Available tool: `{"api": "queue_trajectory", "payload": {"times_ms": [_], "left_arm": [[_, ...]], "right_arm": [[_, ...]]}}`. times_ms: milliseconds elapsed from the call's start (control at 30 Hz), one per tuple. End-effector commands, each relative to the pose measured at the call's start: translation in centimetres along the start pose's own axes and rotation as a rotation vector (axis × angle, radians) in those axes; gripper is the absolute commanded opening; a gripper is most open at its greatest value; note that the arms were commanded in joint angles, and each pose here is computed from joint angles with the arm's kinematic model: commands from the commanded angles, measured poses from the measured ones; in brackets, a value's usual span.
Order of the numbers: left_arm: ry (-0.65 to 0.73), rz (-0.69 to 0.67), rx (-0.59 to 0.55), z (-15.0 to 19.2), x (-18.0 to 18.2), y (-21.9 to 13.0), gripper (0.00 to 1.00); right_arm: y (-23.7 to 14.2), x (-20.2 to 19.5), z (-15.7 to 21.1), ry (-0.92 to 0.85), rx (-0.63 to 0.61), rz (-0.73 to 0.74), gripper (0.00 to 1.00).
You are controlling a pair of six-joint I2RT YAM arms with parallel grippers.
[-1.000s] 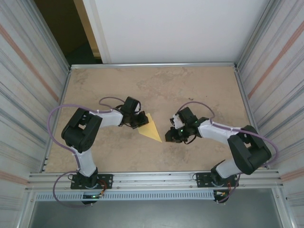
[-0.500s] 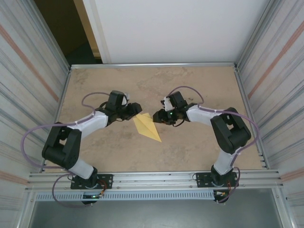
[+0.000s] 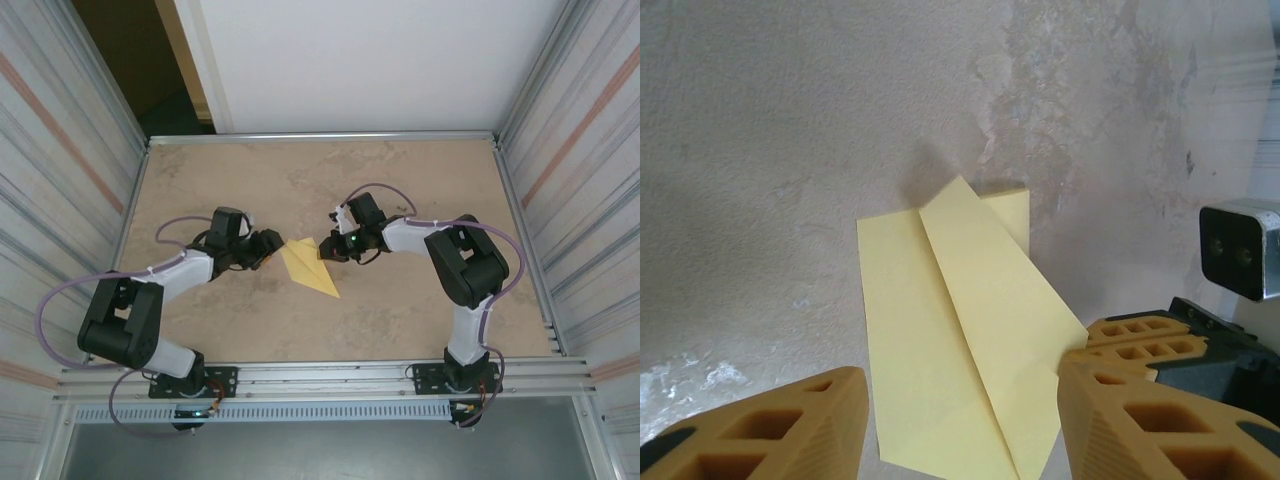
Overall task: Fold a paper plane with a square sheet of paper (pick it up from the middle)
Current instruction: Pick up the paper from the center of the table.
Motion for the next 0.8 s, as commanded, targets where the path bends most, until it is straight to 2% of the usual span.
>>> {"api": "queue_trajectory", "payload": {"times_ms": [0,233,433,567,767], "left_arm": [[0.016,0.086,-0.042,-0.8,-1.6,-1.2,0.54],[0.106,0.267,-0.157,-1.9,-5.1,-4.0,0.55],[0.188,0.471,-0.227,-2.4,-9.1,-6.7,0.65],[0.256,0.586,-0.237,-2.1,-12.0,-7.6,0.71],[0.358,0.659,-0.198,-0.9,-14.8,-7.4,0.7]], "right_arm": [[-0.7,1.8,-0.9,-0.061,-0.028,-0.061,0.04],[-6.2,7.0,-2.9,-0.106,-0.198,-0.207,0.03],[-9.8,10.5,-3.5,-0.1,-0.28,-0.333,0.03],[-11.5,12.2,-3.5,-0.108,-0.307,-0.394,0.03],[-13.0,13.8,-3.2,-0.108,-0.321,-0.457,0.03]]}}
Point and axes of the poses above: each hand's point on the last joint's axis, 136 mm out from that joint toward the fingers, its own y axis out along the fingers, its own x axis along the line the jaws close on, z = x × y, the point moved 4 cm from there along -y, back along the fingers, and after that the axes turned 9 degrees about y, right-handed, at the moved point
